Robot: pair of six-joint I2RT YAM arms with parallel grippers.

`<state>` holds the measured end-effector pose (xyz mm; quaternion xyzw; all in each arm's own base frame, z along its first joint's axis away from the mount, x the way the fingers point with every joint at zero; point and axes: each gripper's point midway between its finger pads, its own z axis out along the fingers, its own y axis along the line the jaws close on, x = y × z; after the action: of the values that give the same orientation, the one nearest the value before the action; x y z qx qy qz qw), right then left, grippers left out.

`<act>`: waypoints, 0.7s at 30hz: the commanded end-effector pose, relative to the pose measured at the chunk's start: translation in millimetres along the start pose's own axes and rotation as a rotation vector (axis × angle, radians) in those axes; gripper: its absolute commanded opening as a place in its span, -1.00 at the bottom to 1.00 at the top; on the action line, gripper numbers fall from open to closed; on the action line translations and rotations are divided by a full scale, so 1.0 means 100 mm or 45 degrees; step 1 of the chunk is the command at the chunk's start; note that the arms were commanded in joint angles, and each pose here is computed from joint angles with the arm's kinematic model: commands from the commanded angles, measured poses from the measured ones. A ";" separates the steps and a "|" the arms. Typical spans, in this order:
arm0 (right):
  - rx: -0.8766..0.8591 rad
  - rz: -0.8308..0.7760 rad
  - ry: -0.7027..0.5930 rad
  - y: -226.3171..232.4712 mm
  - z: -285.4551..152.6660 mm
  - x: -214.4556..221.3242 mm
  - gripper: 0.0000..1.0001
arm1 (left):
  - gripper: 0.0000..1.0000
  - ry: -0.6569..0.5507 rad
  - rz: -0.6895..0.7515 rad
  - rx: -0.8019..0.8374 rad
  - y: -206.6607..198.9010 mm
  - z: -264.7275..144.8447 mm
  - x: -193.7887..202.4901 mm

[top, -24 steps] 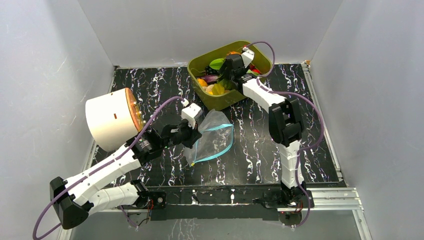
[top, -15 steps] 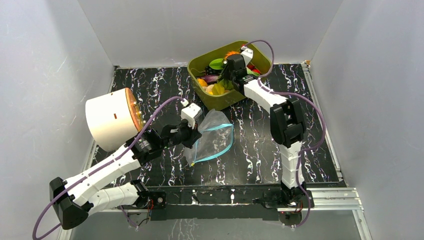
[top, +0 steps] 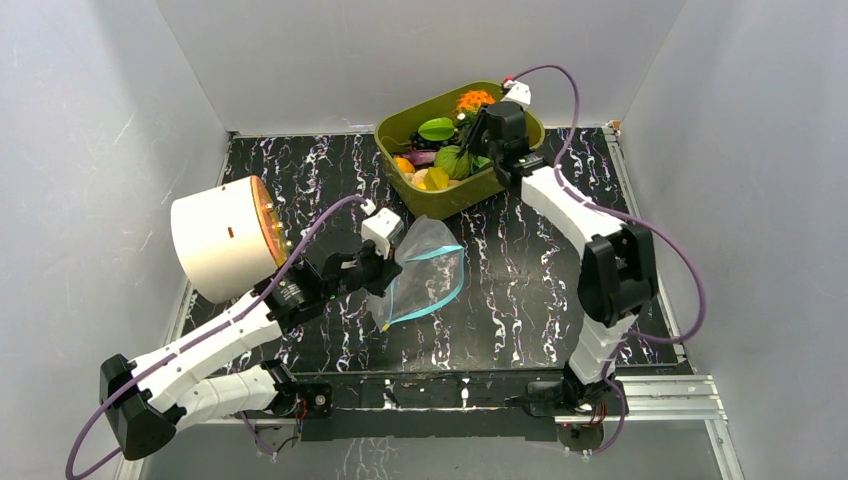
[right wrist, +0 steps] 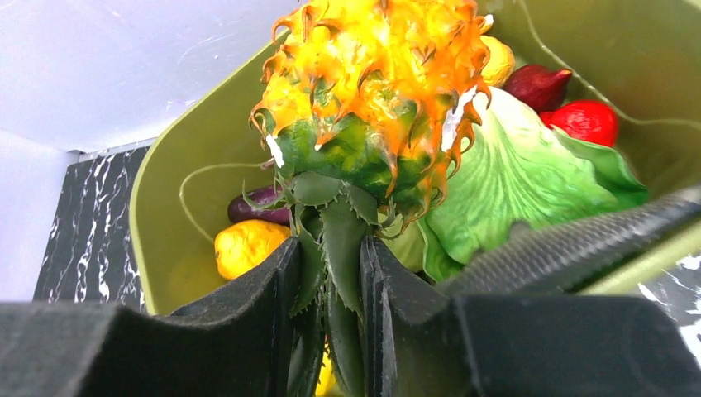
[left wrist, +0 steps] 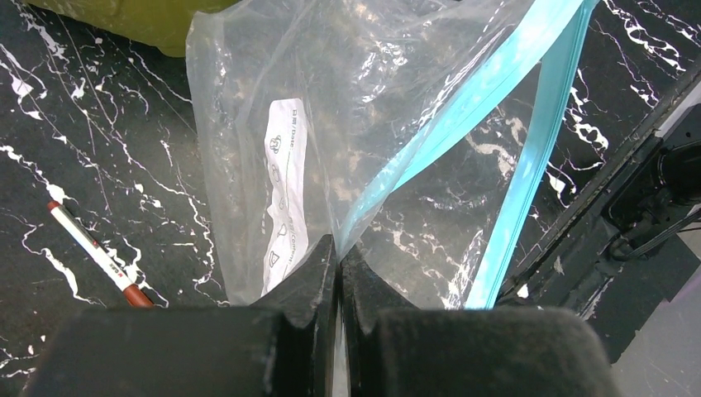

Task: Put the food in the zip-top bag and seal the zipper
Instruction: Pick up the fake fruit from the bin, then place the fake fruit in the zipper food storage bag.

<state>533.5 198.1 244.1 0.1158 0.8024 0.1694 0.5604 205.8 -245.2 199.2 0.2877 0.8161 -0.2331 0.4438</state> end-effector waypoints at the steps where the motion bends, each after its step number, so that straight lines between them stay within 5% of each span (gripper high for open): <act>1: -0.178 -0.052 -0.131 0.25 -0.54 -0.51 -0.56 | -1.00 -0.088 0.038 -0.003 0.01 -0.03 -0.13; 21: -0.586 -0.018 0.066 0.23 -2.74 -0.18 -0.56 | -1.00 0.034 -0.026 0.004 -0.05 0.26 -0.02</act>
<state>318.0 163.0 346.7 0.0157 0.7670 0.2944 0.5700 215.1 -255.0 166.6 0.2978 0.8379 -0.2082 0.4073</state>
